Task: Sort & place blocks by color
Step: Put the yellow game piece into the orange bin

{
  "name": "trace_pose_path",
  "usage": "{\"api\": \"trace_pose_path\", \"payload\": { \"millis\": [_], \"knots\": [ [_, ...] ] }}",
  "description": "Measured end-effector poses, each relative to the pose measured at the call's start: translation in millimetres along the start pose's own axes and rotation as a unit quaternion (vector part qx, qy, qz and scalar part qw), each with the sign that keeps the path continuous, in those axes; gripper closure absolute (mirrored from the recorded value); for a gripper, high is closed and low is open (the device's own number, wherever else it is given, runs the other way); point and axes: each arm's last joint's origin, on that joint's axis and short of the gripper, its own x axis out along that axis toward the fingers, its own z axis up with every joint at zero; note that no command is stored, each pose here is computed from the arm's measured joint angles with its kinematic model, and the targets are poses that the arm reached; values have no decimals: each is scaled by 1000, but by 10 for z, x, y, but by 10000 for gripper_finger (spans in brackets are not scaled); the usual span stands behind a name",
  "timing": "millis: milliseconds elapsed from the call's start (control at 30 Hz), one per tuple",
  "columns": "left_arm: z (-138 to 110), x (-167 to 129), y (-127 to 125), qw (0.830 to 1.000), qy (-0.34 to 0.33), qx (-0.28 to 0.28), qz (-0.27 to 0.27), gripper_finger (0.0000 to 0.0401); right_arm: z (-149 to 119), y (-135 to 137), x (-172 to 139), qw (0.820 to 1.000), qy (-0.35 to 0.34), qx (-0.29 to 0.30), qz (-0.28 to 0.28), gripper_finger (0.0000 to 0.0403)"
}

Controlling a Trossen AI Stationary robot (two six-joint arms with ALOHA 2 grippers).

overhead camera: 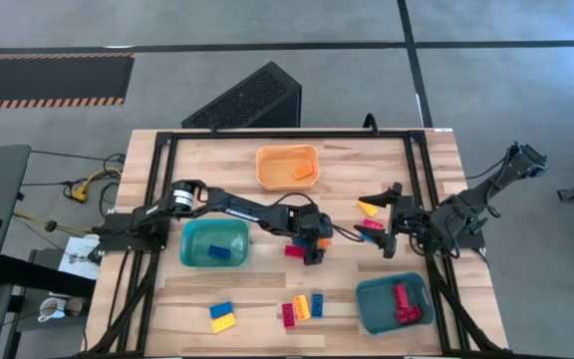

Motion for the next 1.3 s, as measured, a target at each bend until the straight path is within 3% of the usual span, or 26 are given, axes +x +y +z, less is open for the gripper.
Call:
{"api": "trace_pose_path", "payload": {
  "millis": [133,333,600,800,1067,1300],
  "knots": [
    [24,-7,-5,1000,-14,9,2,48,0,0,0,1000,0,0,0,8],
    [74,-23,-4,1000,-20,12,16,138,-2,0,1,1000,0,-1,0,8],
    [180,-69,41,998,-30,15,54,140,-2,1,-1,1000,1,-1,0,8],
    [186,-87,50,996,-32,15,81,112,-2,1,-1,1000,1,-1,0,8],
    [177,-143,68,995,-17,16,100,137,-9,-1,0,1000,4,-4,0,8],
    [247,-495,119,988,-33,17,147,122,-16,-3,-1,1000,6,-7,-1,8]
  ]
}}
